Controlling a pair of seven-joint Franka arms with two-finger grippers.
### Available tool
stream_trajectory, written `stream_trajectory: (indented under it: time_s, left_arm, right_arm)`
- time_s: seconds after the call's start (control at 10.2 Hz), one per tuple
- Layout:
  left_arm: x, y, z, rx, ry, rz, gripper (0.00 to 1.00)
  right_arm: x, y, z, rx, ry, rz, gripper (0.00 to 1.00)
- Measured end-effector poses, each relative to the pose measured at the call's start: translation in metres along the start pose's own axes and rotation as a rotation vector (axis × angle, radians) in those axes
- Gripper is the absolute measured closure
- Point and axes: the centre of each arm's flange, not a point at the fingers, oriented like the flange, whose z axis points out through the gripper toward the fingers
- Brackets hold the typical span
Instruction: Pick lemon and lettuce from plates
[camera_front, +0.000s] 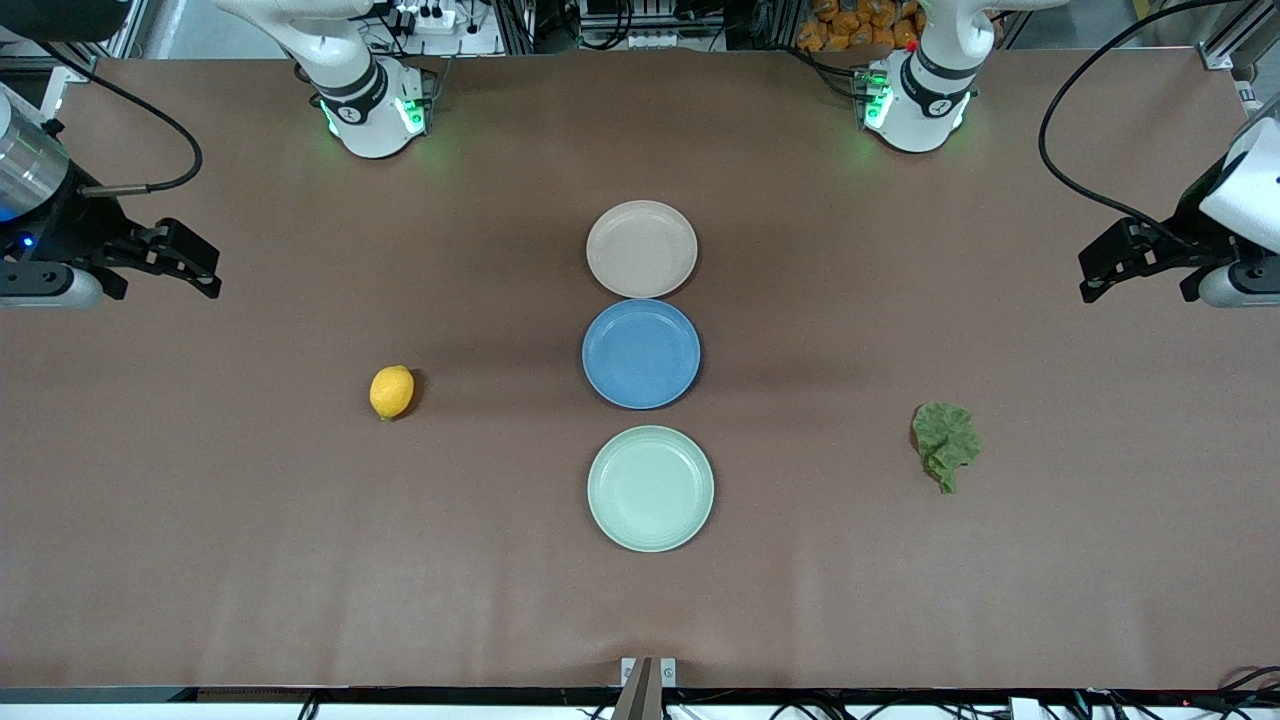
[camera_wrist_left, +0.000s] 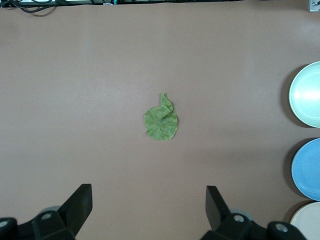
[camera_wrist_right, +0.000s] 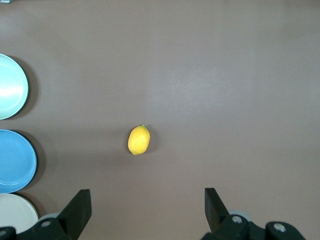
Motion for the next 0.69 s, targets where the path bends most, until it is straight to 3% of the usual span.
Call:
stream_trajectory:
  time_s: [0.69]
  left_arm:
    - [-0.002, -0.016, 0.009, -0.016, -0.038, -0.028, 0.0]
  right_arm:
    - [0.0, 0.001, 0.001, 0.0, -0.003, 0.002, 0.0]
